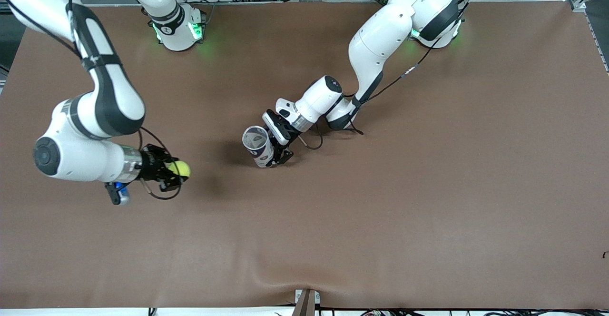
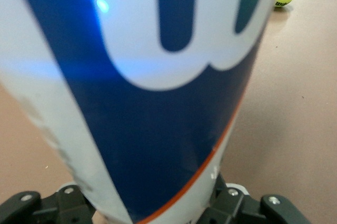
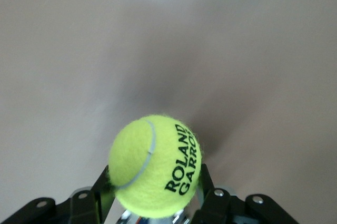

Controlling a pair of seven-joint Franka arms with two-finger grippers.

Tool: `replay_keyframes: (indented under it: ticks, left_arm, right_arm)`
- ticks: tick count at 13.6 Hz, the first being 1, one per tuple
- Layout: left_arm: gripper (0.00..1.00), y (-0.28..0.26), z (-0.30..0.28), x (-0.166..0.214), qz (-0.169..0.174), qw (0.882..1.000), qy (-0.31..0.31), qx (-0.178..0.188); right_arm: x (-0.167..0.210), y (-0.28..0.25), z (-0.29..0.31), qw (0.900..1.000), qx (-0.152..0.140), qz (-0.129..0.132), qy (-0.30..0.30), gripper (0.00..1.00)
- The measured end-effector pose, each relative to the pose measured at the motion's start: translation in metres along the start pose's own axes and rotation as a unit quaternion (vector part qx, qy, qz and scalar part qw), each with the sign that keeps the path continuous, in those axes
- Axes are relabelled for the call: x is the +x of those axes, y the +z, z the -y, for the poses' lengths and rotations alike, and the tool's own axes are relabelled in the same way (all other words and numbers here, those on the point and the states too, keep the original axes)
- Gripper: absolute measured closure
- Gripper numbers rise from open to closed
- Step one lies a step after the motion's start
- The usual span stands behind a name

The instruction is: Insert tennis ball vertically with right arm

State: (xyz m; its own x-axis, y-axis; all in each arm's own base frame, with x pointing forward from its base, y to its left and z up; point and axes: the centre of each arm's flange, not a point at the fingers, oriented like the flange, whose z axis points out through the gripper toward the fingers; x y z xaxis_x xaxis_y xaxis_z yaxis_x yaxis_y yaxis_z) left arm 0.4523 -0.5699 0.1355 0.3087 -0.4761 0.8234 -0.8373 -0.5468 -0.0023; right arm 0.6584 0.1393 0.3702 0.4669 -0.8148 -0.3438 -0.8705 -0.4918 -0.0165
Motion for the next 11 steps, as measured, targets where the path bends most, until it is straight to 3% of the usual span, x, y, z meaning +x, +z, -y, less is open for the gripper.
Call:
replay_keyframes:
  ticks: [6,11]
  left_arm:
    - [0.21,0.000,0.000,0.000,0.000,1.000,0.000,0.000]
    - [0.21,0.000,0.000,0.000,0.000,1.000,0.000,0.000]
  right_arm:
    - [-0.123,-0.032,0.042,0.997,0.040,0.029,0.058,0.34]
    - [-0.193,0.012,0.045,0.998,0.005,0.032,0.053,0.34]
